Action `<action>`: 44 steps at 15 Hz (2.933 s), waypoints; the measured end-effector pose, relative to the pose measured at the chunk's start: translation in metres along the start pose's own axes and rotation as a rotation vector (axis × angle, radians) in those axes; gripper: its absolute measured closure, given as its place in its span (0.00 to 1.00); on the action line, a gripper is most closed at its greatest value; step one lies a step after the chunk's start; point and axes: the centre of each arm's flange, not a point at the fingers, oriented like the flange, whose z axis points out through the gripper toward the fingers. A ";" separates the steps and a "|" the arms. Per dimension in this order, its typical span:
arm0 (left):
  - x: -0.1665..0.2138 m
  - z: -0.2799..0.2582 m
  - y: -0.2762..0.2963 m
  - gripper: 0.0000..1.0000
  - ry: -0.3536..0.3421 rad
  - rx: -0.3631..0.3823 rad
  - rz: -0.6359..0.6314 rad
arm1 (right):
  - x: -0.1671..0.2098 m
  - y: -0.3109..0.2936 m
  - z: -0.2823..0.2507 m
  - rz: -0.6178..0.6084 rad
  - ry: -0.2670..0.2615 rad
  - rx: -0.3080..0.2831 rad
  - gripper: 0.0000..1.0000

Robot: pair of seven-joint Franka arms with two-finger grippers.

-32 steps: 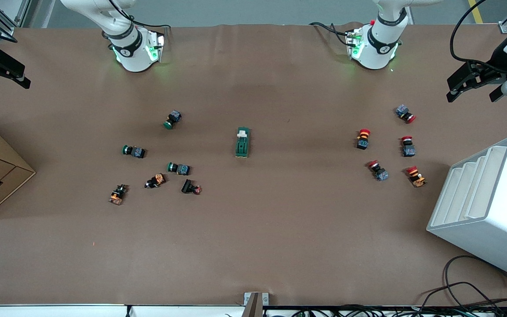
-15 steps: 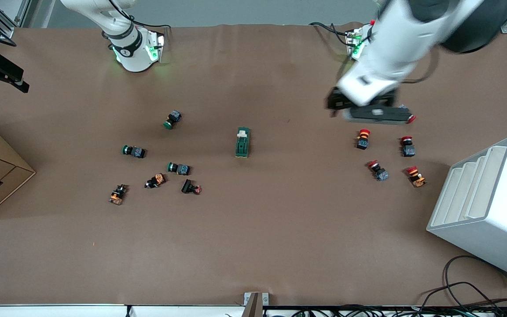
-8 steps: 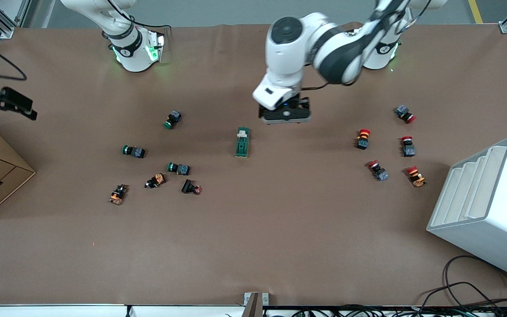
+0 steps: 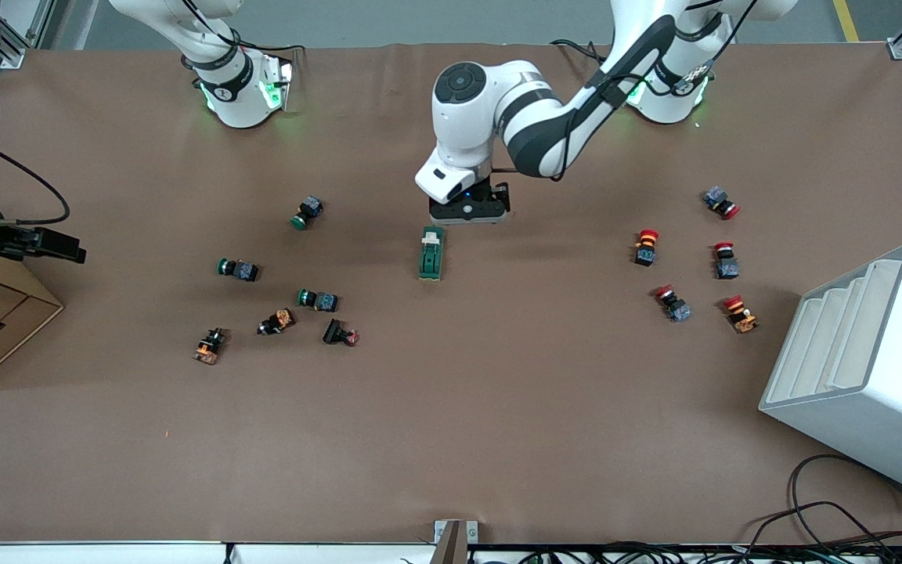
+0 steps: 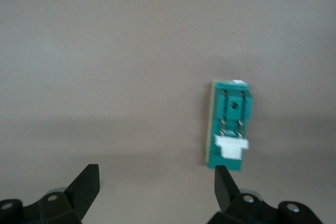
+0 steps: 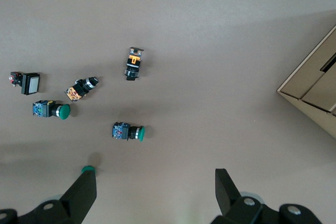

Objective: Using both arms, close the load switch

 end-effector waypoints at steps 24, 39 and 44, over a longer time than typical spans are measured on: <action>-0.200 0.182 0.045 0.03 0.797 -0.030 0.130 | -0.033 -0.403 0.151 1.198 -0.008 0.055 0.00; -0.199 0.207 0.038 0.02 0.895 -0.059 0.101 | -0.149 -0.505 0.298 1.403 0.038 0.151 0.00; -0.196 0.208 0.037 0.01 0.899 -0.054 0.097 | -0.151 -0.510 0.331 1.393 0.052 0.158 0.00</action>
